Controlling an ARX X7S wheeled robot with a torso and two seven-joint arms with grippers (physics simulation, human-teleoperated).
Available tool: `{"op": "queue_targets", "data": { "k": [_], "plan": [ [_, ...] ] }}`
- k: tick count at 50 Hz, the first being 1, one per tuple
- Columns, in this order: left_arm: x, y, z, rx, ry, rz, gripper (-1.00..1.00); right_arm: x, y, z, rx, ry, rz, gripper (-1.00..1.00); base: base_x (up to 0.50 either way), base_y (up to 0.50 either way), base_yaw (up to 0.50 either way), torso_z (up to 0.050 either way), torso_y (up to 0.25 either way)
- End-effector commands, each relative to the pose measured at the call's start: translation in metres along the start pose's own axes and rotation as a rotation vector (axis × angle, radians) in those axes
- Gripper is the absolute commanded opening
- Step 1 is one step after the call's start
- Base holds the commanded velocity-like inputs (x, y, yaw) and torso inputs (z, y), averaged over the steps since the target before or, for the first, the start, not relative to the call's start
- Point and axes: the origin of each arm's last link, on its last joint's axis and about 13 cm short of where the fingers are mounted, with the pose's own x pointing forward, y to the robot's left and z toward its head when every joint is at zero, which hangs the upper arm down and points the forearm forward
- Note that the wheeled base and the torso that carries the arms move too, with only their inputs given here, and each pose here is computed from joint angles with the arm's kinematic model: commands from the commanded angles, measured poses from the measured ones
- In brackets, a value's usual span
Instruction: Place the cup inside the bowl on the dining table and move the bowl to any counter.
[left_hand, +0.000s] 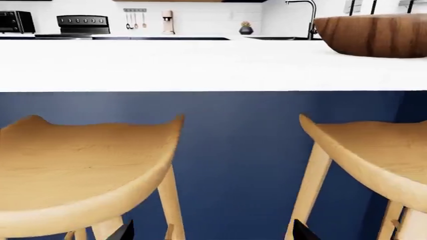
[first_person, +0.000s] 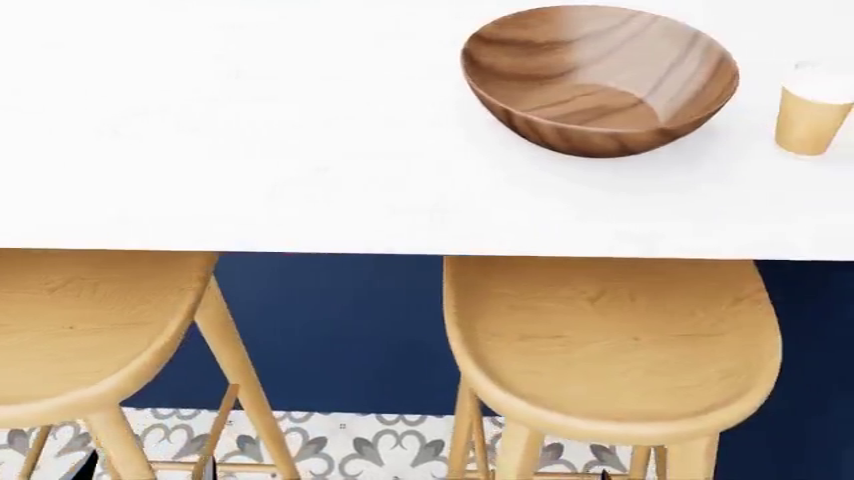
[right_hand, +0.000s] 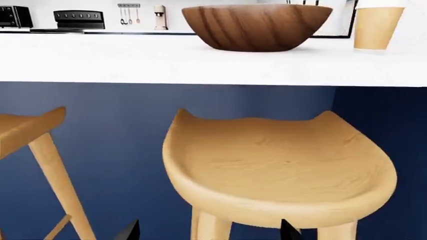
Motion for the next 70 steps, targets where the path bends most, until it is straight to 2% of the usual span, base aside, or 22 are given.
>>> {"op": "queue_targets", "data": {
  "k": [1, 23, 39, 41, 51, 53, 56, 59, 70],
  "plan": [
    [0.0001, 0.0013, 0.0002, -0.009, -0.001, 0.002, 1.0, 0.0001, -0.0003, -0.0002, 0.0, 0.002, -0.002, 1.0, 0.0, -0.5, 0.0, 0.0, 0.0],
    [0.0001, 0.0025, 0.0006, -0.01, 0.001, 0.005, 1.0, 0.0001, 0.0, 0.0, 0.0, -0.001, -0.001, 1.0, 0.0, -0.49, 0.0, 0.0, 0.0],
    [0.0, 0.0034, 0.0005, -0.005, 0.004, 0.009, 1.0, -0.0003, -0.0001, 0.0006, -0.005, -0.006, -0.001, 1.0, 0.0, -0.05, 0.0, 0.0, 0.0],
    [0.0002, 0.0033, 0.0002, 0.02, 0.002, 0.015, 1.0, -0.0003, -0.0001, 0.0007, -0.005, -0.006, -0.002, 1.0, 0.0, 0.0, 0.0, 0.0, 0.0],
    [0.0011, 0.0045, -0.0006, -0.005, 0.011, 0.045, 1.0, 0.0001, 0.0002, 0.001, -0.017, -0.005, -0.001, 1.0, 0.0, 0.0, 0.0, 0.0, 0.0],
    [0.0011, 0.0041, 0.0008, -0.033, 0.008, 0.045, 1.0, 0.0, -0.0002, 0.001, -0.017, -0.006, -0.004, 1.0, 0.0, 0.0, 0.0, 0.0, 0.0],
    [0.0009, 0.0046, 0.0029, 0.018, -0.043, 0.043, 1.0, 0.0, -0.0001, 0.0013, -0.019, -0.008, -0.004, 1.0, 0.0, 0.0, 0.0, 0.0, 0.0],
    [0.0012, 0.004, 0.0019, 0.044, -0.044, 0.041, 1.0, -0.0001, -0.0001, 0.0014, -0.021, -0.009, -0.005, 1.0, 0.0, 0.0, 0.0, 0.043, 0.0],
    [0.0015, 0.0043, 0.0043, 0.035, -0.057, 0.053, 1.0, -0.0006, -0.0003, 0.0015, -0.023, -0.012, -0.008, 1.0, 0.0, 0.0, 0.0, 0.05, 0.0]
  ]
}}
